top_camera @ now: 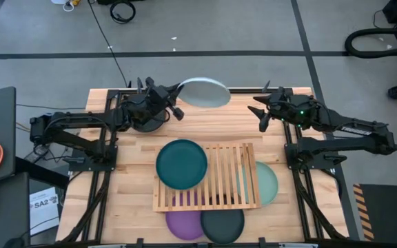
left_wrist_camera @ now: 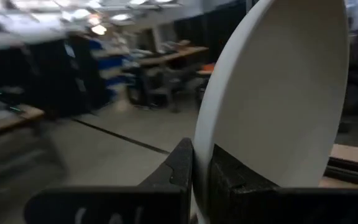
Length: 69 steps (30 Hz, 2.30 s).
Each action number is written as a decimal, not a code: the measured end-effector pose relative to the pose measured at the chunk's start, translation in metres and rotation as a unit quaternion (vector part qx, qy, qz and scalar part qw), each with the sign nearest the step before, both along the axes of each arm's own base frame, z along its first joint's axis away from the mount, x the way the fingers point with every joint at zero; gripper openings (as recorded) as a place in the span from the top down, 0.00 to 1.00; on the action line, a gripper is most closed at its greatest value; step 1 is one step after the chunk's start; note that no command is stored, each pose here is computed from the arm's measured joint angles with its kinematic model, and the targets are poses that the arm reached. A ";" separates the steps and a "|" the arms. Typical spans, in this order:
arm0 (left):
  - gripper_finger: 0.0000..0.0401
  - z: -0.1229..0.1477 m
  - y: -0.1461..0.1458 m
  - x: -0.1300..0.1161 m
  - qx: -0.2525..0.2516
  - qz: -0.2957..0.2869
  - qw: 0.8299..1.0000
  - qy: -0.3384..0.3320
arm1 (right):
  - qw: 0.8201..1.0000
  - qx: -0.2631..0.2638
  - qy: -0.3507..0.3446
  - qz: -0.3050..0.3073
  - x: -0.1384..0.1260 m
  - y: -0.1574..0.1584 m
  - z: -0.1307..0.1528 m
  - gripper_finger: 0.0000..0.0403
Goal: Place and stack plates onto a shelf
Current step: Stack the gray plate on top of the dark green plate on the shelf
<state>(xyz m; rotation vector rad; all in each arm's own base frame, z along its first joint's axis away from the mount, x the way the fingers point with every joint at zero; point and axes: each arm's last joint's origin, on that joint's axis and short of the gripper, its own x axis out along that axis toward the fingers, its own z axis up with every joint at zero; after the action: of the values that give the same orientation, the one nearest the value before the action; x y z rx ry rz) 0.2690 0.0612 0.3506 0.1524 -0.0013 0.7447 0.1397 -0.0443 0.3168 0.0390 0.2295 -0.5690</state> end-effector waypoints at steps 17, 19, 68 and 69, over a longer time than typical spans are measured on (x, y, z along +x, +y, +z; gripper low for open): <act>0.94 0.084 -0.022 -0.035 -0.259 -0.250 0.925 0.118 | 0.999 0.005 0.040 -0.031 0.015 -0.008 -0.011 0.45; 0.94 0.089 -0.025 -0.040 -0.285 -0.261 0.914 0.127 | 0.998 0.007 0.047 -0.033 0.018 -0.009 -0.013 0.45; 0.94 -0.005 -0.041 0.015 -0.503 -0.222 0.728 0.409 | 0.996 0.014 0.082 -0.035 0.035 -0.015 -0.025 0.45; 0.94 -0.005 -0.043 0.015 -0.501 -0.225 0.728 0.411 | 0.996 0.014 0.081 -0.035 0.035 -0.015 -0.025 0.45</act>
<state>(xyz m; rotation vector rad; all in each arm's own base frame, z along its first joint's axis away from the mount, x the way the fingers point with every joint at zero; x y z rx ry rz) 0.2837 0.0180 0.3460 -0.5631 1.1739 0.0547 0.1743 -0.0593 0.2918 0.0276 0.3961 -0.6389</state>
